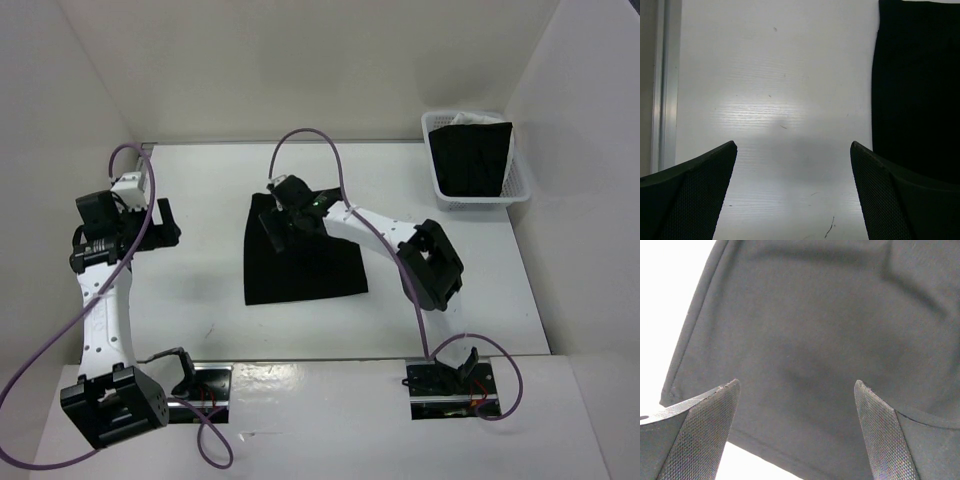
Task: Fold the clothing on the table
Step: Flatten the skirt out
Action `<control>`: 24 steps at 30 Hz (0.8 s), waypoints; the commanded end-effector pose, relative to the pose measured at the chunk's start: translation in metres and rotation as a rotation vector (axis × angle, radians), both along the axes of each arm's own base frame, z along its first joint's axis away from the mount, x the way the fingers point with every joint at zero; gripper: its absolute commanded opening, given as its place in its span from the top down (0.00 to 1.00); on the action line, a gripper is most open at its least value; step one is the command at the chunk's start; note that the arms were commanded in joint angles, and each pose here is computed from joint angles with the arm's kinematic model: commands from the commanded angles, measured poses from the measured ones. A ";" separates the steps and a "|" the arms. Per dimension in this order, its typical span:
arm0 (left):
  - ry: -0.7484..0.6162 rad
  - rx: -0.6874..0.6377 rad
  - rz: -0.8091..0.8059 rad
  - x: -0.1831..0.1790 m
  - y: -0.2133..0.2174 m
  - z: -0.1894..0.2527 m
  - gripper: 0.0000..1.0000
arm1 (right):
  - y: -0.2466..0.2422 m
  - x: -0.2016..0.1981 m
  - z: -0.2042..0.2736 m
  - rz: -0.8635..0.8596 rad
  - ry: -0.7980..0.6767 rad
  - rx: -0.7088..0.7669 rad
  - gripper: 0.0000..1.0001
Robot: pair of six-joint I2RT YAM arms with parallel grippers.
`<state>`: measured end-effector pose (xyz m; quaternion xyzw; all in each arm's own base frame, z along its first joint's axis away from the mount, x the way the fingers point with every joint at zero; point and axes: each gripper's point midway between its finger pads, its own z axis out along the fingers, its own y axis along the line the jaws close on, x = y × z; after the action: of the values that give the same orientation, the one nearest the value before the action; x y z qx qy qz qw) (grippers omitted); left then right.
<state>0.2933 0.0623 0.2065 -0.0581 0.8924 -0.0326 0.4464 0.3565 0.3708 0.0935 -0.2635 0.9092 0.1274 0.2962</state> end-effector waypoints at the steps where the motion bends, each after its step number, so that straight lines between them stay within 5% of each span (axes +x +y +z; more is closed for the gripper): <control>1: -0.044 0.009 0.010 0.004 0.003 0.012 0.00 | -0.005 -0.007 -0.010 -0.117 -0.001 -0.037 0.01; 9: -0.052 0.013 0.010 0.001 0.002 0.011 0.00 | -0.017 -0.008 -0.020 -0.200 0.001 -0.053 0.01; 24: -0.061 0.016 0.010 0.001 0.002 0.014 0.00 | -0.032 -0.008 -0.085 -0.200 0.224 -0.080 0.01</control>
<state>0.2921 0.0639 0.2122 -0.0585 0.8872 -0.0266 0.4569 0.3600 0.3331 0.0205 -0.1660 0.9568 0.0757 0.2264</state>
